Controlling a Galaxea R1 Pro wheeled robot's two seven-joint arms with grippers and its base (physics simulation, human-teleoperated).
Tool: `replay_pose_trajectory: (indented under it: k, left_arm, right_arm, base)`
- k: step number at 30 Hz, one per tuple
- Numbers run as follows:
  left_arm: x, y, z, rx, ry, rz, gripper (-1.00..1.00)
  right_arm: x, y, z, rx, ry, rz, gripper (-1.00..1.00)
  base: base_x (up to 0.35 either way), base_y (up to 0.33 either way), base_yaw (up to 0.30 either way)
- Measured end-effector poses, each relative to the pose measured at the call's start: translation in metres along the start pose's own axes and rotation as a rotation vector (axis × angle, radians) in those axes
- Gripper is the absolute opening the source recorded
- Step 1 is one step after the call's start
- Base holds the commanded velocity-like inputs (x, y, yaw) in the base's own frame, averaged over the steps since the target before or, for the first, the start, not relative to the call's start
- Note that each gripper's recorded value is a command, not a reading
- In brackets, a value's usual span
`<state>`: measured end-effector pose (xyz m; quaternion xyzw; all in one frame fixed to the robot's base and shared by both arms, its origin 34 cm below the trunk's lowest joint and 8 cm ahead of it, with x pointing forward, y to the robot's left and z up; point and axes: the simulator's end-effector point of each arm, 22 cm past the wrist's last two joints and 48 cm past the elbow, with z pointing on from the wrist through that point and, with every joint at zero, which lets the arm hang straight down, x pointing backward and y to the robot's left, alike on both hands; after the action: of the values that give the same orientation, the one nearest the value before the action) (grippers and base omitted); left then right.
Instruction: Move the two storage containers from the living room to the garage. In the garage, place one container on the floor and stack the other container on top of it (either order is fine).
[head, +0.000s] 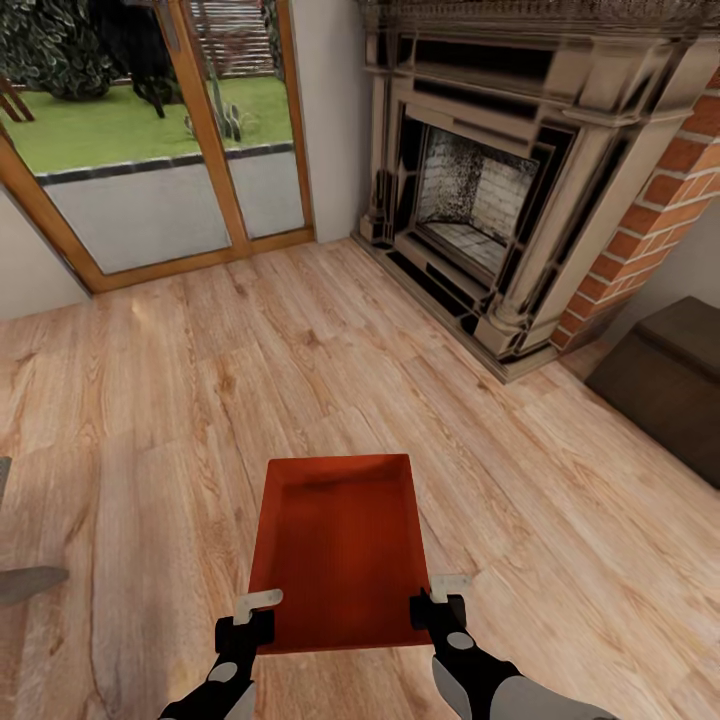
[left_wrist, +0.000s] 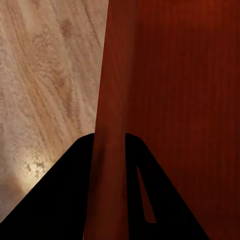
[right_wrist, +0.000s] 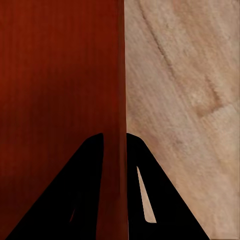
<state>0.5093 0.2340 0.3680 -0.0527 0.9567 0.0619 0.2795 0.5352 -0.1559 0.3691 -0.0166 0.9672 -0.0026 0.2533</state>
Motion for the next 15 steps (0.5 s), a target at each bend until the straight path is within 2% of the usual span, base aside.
replay_pose_trajectory:
  k: [15]
  left_arm:
    - [-0.017,0.002,-0.022,-0.002,0.0,0.0,-1.0]
  right_arm:
    - [-0.016,-0.001,-0.023,0.0,0.0,-0.001,-1.0]
  base:
    - [0.0,0.0,0.0]
